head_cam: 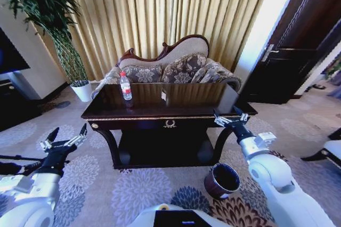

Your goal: Move to the front of the table and place the trash on the table into the trash bin.

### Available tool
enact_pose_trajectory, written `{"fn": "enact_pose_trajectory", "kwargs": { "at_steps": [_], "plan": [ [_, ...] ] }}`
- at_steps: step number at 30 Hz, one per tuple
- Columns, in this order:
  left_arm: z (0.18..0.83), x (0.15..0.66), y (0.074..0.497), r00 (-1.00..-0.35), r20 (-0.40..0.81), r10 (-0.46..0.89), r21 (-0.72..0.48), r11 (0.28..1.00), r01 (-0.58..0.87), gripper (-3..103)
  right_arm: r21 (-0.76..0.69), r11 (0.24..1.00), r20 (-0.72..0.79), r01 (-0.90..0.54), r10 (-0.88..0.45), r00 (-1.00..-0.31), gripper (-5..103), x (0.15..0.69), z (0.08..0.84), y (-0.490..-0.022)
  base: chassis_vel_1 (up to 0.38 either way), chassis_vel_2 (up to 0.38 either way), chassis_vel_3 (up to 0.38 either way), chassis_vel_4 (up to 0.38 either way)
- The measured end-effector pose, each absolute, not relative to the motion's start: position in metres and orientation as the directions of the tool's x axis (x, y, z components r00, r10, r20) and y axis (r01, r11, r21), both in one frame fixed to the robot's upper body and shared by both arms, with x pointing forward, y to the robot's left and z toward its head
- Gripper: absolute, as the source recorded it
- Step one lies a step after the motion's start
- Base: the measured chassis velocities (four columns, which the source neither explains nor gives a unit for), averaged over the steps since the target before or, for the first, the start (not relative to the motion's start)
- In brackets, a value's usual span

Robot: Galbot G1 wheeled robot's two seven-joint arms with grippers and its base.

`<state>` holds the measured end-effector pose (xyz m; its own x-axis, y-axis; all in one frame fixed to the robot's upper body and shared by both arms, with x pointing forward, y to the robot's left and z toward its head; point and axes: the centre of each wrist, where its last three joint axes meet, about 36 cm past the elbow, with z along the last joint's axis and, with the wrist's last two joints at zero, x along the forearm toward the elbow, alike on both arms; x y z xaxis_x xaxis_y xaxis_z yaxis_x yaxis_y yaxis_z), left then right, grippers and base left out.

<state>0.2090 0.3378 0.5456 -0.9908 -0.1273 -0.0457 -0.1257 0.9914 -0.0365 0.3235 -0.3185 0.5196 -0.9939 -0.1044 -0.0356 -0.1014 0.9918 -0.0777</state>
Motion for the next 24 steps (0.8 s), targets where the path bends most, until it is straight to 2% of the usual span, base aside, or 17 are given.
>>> {"fn": "enact_pose_trajectory", "kwargs": {
  "at_steps": [24],
  "plan": [
    [0.5454,0.2103,0.3365,-0.992,-0.048,-0.119,-0.037,0.992,-0.118,100,-0.059,0.989,-0.009,-0.134,-0.135,-0.991,100,0.3231,0.5122,-0.3098,-0.008,0.005,0.008,-0.005]
  ]
}}
